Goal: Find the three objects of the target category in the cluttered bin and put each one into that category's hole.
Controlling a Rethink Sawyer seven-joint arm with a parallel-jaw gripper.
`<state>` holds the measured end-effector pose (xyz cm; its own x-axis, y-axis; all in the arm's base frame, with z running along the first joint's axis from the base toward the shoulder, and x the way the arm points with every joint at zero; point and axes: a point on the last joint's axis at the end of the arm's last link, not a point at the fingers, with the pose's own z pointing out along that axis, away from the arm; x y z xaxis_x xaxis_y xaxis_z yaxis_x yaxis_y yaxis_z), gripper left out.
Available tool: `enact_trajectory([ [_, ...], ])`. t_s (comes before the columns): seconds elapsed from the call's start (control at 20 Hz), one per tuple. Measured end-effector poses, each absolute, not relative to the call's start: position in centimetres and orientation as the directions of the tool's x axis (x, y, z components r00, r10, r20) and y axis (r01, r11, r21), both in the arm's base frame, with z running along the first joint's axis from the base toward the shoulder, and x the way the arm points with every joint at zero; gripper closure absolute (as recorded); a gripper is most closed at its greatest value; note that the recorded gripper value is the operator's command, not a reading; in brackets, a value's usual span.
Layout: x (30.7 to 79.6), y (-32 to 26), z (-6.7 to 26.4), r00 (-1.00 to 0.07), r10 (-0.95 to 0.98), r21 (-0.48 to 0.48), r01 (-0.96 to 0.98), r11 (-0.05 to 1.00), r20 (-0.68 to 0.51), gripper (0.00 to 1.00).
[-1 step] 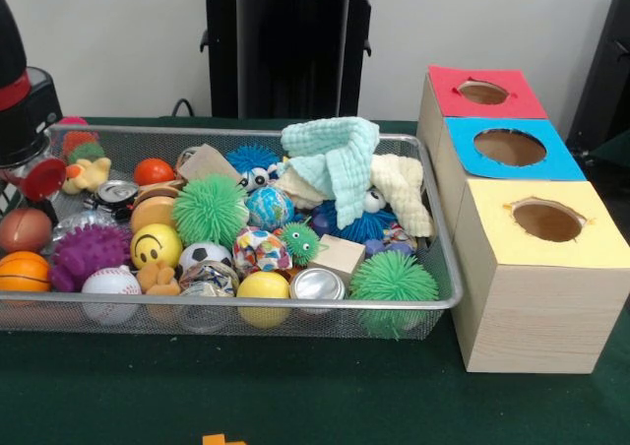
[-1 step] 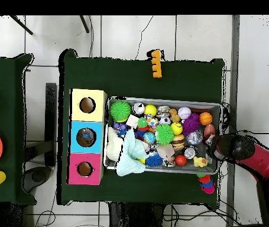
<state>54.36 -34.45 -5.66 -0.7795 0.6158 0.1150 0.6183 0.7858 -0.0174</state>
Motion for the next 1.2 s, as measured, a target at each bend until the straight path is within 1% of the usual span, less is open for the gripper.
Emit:
enact_trajectory([
  [0.3, 53.9, -34.4, -5.3, -0.778, 0.617, -0.014, 0.620, 0.785, 0.120, 0.00],
  [0.5, 53.5, -34.7, -4.1, -0.775, 0.620, -0.015, 0.623, 0.782, 0.123, 0.00],
  [0.7, 53.2, -34.9, -2.1, -0.776, 0.618, -0.027, 0.620, 0.784, 0.128, 0.00],
  [0.85, 53.3, -35.2, 0.0, -0.776, 0.616, -0.039, 0.617, 0.786, 0.136, 0.00],
  [1.2, 53.6, -35.7, 2.1, -0.778, 0.615, -0.056, 0.613, 0.788, 0.129, 0.00],
])
